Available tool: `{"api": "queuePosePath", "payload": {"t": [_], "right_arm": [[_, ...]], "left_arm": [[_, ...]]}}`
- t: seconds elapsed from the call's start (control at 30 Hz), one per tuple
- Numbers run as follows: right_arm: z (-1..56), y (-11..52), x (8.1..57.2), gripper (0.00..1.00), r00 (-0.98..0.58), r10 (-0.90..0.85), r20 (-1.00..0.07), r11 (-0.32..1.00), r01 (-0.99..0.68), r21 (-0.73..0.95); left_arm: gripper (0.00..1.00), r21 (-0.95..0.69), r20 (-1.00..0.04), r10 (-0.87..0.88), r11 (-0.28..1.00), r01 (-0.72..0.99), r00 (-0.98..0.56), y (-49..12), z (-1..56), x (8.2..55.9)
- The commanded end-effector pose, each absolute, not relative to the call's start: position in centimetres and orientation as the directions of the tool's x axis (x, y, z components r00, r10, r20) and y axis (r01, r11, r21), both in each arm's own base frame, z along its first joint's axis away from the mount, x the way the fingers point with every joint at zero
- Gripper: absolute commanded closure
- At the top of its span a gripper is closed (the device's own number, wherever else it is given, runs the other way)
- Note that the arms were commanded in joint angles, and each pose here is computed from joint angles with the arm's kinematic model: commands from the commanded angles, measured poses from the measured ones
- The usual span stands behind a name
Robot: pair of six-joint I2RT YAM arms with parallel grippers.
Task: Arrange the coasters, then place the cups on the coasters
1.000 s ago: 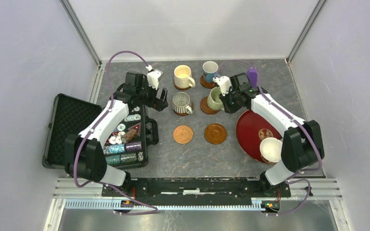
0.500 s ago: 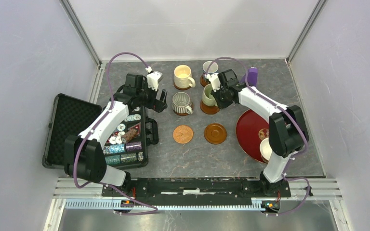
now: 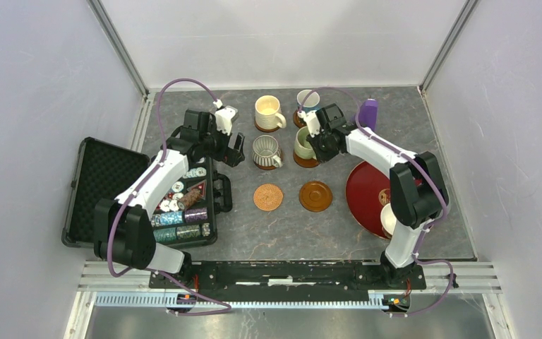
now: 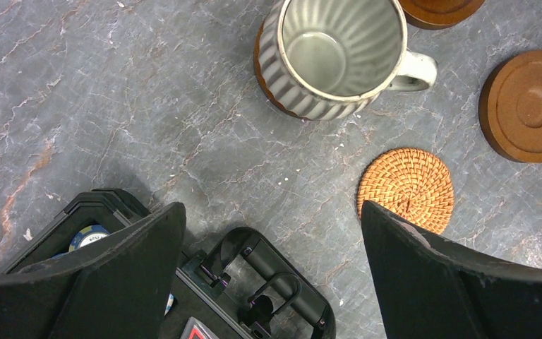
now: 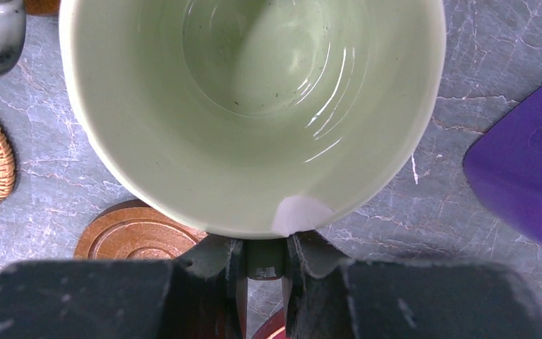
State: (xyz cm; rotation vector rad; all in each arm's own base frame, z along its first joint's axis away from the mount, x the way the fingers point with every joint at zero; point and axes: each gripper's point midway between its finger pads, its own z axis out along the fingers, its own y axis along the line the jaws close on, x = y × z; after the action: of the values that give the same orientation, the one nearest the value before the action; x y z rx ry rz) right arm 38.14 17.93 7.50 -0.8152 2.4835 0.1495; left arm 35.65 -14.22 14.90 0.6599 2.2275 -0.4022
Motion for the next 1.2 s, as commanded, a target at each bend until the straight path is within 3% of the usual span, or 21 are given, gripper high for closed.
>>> {"api": "queuePosePath", "payload": {"t": [0.0, 0.3, 0.47, 0.57, 0.87, 1.17], "right_arm": [[9.4, 19.3, 40.0, 0.95, -0.648, -0.489, -0.583, 0.818, -0.574, -0.048], [8.3, 18.7, 38.9, 0.94, -0.669, -0.499, -0.551, 0.818, -0.573, -0.045], [8.2, 18.5, 38.6, 0.87, -0.673, -0.503, -0.542, 0.817, -0.575, -0.045], [8.1, 18.4, 38.4, 0.72, -0.675, -0.503, -0.54, 0.818, -0.573, -0.047], [9.4, 18.7, 38.3, 0.47, -0.64, -0.525, -0.561, 0.793, -0.608, -0.048], [16.1, 16.5, 37.7, 0.08, -0.431, -0.695, -0.575, 0.62, -0.765, -0.175]], "left_arm": [[0.0, -0.038, -0.794, 0.329, 0.813, 0.581, -0.512, -14.2, 17.0, 36.2], [0.0, -0.04, -0.79, 0.33, 0.814, 0.58, -0.518, -14.2, 16.8, 36.2], [0.0, -0.046, -0.789, 0.325, 0.815, 0.578, -0.521, -14.3, 16.7, 36.2], [0.0, -0.046, -0.79, 0.324, 0.815, 0.577, -0.52, -14.3, 16.7, 36.1], [0.0, -0.05, -0.787, 0.326, 0.813, 0.58, -0.525, -14.3, 16.6, 36.1], [0.0, -0.054, -0.795, 0.343, 0.781, 0.622, -0.5, -15.0, 17.0, 36.1]]}}
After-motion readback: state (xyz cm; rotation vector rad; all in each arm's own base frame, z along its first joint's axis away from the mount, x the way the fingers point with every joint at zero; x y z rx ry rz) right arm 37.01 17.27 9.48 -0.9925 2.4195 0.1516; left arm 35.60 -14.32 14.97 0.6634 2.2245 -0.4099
